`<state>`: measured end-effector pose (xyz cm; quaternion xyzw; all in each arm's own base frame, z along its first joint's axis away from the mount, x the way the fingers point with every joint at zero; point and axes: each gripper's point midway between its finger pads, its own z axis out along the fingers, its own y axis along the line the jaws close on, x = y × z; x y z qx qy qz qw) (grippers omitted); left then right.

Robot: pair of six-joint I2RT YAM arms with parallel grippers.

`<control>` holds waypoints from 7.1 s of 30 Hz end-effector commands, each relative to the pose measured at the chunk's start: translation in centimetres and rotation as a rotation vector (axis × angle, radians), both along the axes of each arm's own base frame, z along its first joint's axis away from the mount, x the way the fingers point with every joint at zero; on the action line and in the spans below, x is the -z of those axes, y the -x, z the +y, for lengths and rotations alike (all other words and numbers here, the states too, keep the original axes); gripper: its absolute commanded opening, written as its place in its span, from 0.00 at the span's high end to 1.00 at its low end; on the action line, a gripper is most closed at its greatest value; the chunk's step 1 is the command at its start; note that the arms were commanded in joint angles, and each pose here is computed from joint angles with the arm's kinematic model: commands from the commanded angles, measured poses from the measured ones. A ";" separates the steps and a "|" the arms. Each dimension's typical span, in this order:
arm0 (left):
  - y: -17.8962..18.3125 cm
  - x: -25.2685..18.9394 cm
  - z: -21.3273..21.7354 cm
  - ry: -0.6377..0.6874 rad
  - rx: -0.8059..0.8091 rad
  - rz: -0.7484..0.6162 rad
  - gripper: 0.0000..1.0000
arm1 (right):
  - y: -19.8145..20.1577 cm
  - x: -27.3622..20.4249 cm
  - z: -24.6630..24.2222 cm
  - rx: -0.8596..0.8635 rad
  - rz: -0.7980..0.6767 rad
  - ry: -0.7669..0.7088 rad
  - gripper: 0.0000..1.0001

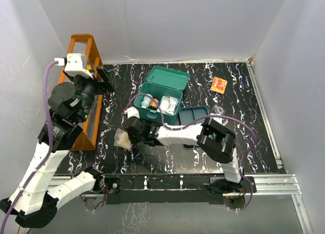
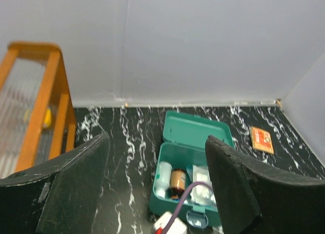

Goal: Organize the medicine kit

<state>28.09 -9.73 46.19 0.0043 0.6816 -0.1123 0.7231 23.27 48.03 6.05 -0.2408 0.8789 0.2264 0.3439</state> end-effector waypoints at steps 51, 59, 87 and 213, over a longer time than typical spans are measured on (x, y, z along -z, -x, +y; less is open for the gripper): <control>1.7 22.3 -11.4 0.542 0.383 0.562 0.58 | -2.3 -19.4 -11.4 0.416 0.074 -0.693 0.84; 1.8 20.9 -11.6 0.501 0.444 0.467 0.81 | -1.9 -19.3 -11.8 0.296 -0.003 -0.660 0.67; -5.5 21.4 -20.3 0.091 0.783 0.761 0.83 | -3.9 -24.6 -25.3 0.456 -0.259 -0.685 0.47; -11.3 36.1 -23.2 -0.137 0.603 0.971 0.60 | -3.9 -22.4 -26.0 0.535 -0.189 -0.684 0.48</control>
